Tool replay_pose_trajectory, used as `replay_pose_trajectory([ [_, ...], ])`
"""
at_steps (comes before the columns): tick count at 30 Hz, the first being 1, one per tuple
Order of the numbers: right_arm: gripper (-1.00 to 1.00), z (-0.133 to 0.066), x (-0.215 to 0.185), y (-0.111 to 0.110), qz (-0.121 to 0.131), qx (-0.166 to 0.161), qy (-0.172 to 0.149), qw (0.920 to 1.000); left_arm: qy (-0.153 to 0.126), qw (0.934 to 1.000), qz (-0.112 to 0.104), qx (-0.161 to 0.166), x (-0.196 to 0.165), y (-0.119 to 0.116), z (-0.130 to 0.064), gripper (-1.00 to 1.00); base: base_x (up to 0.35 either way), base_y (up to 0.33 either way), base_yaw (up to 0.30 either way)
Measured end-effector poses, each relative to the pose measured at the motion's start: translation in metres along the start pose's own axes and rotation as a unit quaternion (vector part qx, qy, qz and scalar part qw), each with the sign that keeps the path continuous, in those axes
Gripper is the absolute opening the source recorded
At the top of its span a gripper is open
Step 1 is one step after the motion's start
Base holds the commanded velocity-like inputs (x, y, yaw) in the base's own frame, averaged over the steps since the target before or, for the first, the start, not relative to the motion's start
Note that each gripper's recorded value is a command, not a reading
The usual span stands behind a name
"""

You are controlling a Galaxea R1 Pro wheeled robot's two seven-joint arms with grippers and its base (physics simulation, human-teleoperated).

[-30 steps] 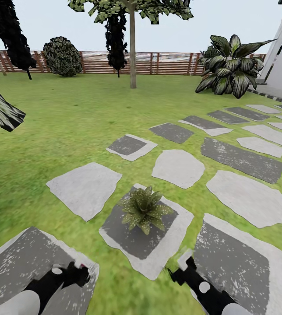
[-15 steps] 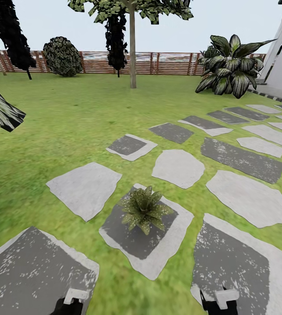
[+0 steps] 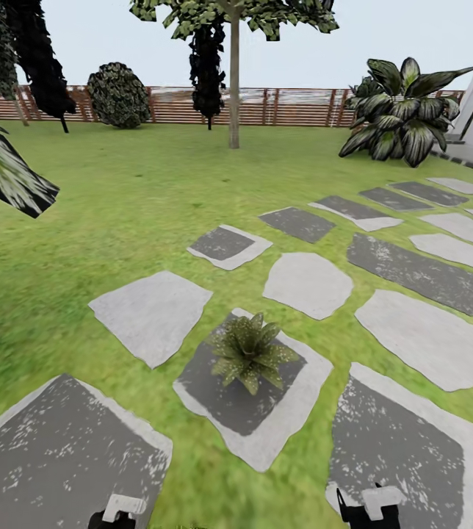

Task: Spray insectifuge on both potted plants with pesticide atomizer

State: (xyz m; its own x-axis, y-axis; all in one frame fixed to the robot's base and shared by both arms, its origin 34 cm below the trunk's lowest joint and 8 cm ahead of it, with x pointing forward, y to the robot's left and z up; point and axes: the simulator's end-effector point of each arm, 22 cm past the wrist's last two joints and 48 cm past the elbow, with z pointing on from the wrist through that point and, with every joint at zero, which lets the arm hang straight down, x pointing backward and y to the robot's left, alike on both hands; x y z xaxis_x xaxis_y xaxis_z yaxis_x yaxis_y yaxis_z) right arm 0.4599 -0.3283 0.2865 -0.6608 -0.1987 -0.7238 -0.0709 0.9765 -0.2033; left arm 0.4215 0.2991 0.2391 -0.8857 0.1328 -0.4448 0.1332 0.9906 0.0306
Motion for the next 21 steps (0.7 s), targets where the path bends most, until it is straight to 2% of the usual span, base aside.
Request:
replay_pose_trajectory([
  [21, 1.00, 0.0000, -0.0002, 0.0005, 0.000, -0.001, 0.000, 1.0000, 0.001, 1.0000, 0.000, 0.000, 0.0012, -0.0002, -0.0003, -1.00, 0.000, -0.264, 0.278],
])
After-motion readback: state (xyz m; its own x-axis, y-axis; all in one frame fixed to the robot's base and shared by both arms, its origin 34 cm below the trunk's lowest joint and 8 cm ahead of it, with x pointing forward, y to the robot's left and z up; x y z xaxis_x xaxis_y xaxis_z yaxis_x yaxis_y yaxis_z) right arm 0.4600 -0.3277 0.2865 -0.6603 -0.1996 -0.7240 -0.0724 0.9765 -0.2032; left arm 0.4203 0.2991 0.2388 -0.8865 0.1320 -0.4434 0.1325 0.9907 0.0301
